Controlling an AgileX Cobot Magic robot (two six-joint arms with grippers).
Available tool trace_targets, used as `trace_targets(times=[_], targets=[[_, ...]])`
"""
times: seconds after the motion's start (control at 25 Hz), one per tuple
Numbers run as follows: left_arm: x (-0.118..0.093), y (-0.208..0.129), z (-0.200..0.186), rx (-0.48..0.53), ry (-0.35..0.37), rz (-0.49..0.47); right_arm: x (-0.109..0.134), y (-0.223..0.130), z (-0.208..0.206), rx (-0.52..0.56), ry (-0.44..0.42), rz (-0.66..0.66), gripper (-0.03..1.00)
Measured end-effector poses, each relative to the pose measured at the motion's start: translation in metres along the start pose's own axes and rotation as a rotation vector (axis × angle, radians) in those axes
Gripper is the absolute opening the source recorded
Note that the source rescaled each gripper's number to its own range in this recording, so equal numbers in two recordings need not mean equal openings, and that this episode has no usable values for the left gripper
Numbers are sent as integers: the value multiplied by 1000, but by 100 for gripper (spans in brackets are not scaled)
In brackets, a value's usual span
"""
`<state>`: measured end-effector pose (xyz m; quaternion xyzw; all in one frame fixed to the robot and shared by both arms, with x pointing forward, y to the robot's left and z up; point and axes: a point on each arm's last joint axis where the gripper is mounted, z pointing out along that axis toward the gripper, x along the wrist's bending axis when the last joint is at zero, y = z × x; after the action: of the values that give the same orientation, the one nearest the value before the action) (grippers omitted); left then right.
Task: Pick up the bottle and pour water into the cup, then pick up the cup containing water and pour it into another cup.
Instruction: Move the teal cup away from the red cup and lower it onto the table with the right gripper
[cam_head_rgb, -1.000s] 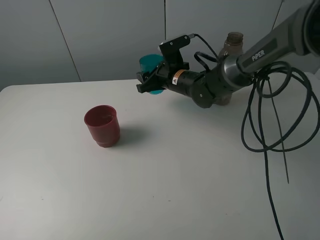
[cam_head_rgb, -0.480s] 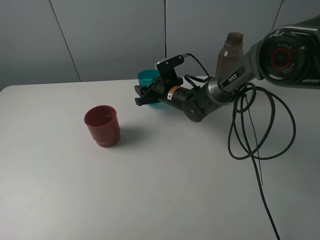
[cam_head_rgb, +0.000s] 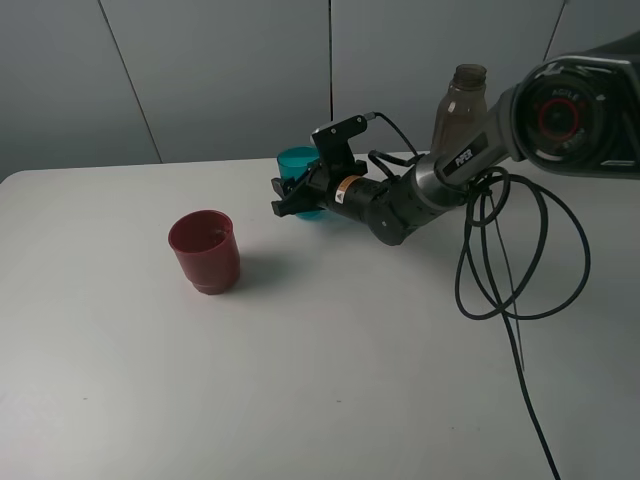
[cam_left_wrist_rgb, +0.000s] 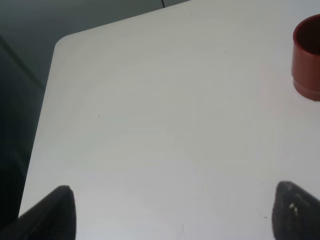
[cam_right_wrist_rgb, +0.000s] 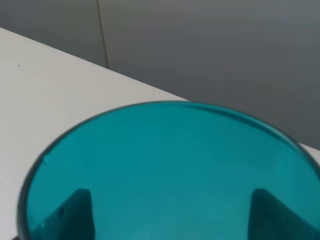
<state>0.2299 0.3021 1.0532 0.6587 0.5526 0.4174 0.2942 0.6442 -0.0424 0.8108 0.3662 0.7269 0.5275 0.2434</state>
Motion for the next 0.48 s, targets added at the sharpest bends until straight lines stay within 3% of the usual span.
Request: trace_targets(times=[0.2,0.24,0.28,0.36,0.4,0.48], targets=[[0,0,0,0,0,0,0,0,0,0,0,0,4],[0,0,0,0,0,0,0,0,0,0,0,0,9],[0,0,0,0,0,0,0,0,0,0,0,0,27],[0,0,0,0,0,0,0,0,0,0,0,0,76],[0,0,0,0,0,0,0,0,0,0,0,0,88],[0,0,0,0,0,0,0,-1,0,7,-1,0,97]])
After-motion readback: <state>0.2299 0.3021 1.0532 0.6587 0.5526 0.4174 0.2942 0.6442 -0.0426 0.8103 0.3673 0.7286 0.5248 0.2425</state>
